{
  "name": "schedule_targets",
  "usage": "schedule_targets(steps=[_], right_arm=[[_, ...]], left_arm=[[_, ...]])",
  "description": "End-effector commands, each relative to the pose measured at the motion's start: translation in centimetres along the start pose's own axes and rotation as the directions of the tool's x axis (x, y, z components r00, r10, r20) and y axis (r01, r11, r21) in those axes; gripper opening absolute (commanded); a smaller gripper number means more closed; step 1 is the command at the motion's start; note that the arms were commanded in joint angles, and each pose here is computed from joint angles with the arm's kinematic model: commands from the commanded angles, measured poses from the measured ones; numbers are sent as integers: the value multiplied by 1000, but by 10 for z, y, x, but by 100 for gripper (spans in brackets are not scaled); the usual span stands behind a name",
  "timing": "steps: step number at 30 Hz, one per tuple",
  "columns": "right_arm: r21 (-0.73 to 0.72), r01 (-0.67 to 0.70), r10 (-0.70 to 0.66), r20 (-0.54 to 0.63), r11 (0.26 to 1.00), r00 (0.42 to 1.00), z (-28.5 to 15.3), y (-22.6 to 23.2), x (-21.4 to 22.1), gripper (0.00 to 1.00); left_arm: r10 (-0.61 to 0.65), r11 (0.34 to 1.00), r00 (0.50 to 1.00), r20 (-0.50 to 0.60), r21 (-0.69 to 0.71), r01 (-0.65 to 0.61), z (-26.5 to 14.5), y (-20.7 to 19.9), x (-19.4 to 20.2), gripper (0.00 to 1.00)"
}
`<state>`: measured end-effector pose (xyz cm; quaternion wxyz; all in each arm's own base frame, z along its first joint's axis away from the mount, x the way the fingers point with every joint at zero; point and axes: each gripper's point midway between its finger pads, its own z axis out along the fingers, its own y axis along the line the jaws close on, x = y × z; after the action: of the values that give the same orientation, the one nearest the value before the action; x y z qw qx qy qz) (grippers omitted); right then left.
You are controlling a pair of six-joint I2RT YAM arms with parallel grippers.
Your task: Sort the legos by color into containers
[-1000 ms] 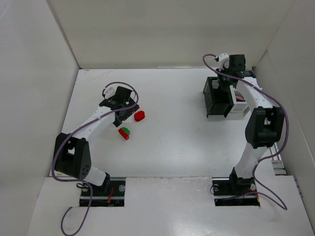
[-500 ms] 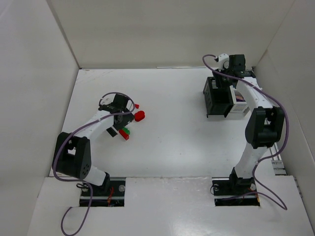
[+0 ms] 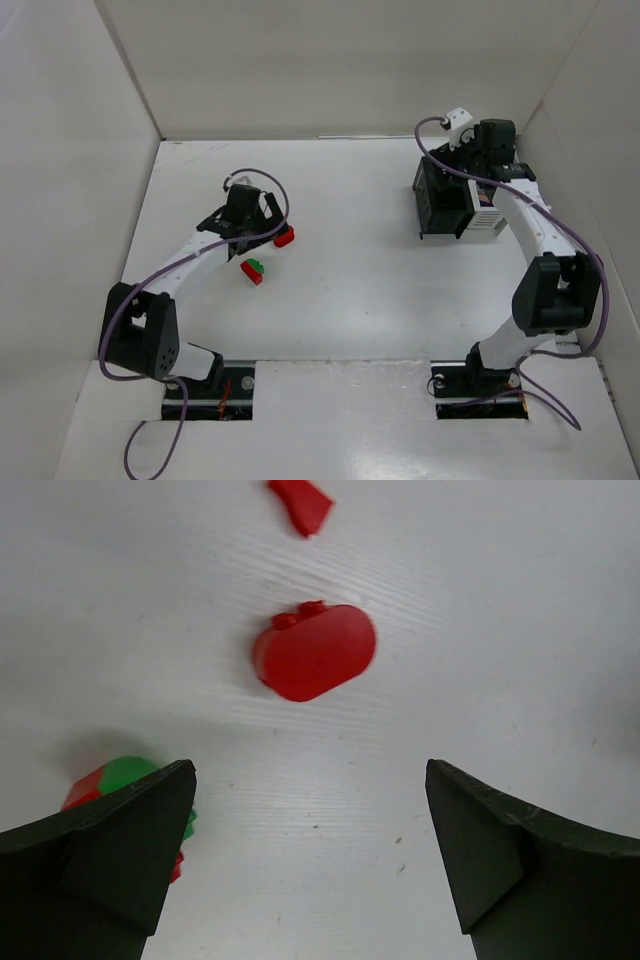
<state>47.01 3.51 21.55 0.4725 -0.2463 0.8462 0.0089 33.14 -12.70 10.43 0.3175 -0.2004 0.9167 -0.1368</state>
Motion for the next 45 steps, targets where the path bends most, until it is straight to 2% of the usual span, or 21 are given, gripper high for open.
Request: schedule_targets(steps=[1, 4, 6, 9, 13, 16, 20, 26, 27, 36, 38, 41, 44, 45], right_arm=[[-46, 58, -49, 178, 997, 983, -8, 8, -33, 99], [-94, 66, -44, 218, 993, 975, -14, 21, -36, 99], [-120, 81, -49, 252, 989, 966, -17, 27, -41, 99], [-113, 103, -64, 302, 988, 951, -28, 31, -47, 99], [-95, 104, -70, 310, 990, 948, -38, 31, -47, 99], [-92, 98, -63, 321, 991, 945, -42, 33, -46, 99], [-67, 97, -68, 347, 993, 935, -53, 32, -51, 99], [-49, 75, -53, 358, 996, 932, -68, 32, -48, 99], [-39, 71, -53, 354, 997, 934, -68, 30, -47, 99], [-48, 51, -30, 368, 998, 929, -81, 38, -45, 99], [-60, 50, -24, 380, 997, 925, -85, 40, -47, 99], [-44, 38, -17, 400, 998, 916, -94, 41, -48, 99], [74, -38, 5, 399, 997, 917, -115, 27, -41, 99], [117, -70, 17, 400, 991, 916, -123, 21, -38, 99]], left_arm=[[223, 949, 973, 51, 218, -229, 3, -54, -10, 97], [255, 948, 966, 39, 188, -258, 18, -51, -11, 97], [275, 955, 961, 24, 110, -276, 34, -39, -12, 97], [302, 951, 953, 9, 63, -302, 50, -33, -13, 97], [333, 942, 943, -3, 38, -332, 64, -31, -10, 96], [354, 935, 935, -4, 24, -353, 75, -31, -12, 91], [400, 914, 916, -10, -61, -400, 88, -34, -6, 88], [441, 892, 898, -17, -107, -440, 90, -41, 0, 66], [434, 892, 901, -22, -127, -433, 89, -37, 0, 57], [400, 904, 916, -40, -145, -402, 87, -29, 12, 20], [420, 899, 907, -45, -116, -422, 80, -41, 19, 17], [433, 900, 901, 8, -65, -432, 64, -72, 10, 14], [468, 877, 879, 94, 71, -475, 32, -134, 6, 13], [496, 853, 862, 106, 126, -507, 22, -155, 17, 13]])
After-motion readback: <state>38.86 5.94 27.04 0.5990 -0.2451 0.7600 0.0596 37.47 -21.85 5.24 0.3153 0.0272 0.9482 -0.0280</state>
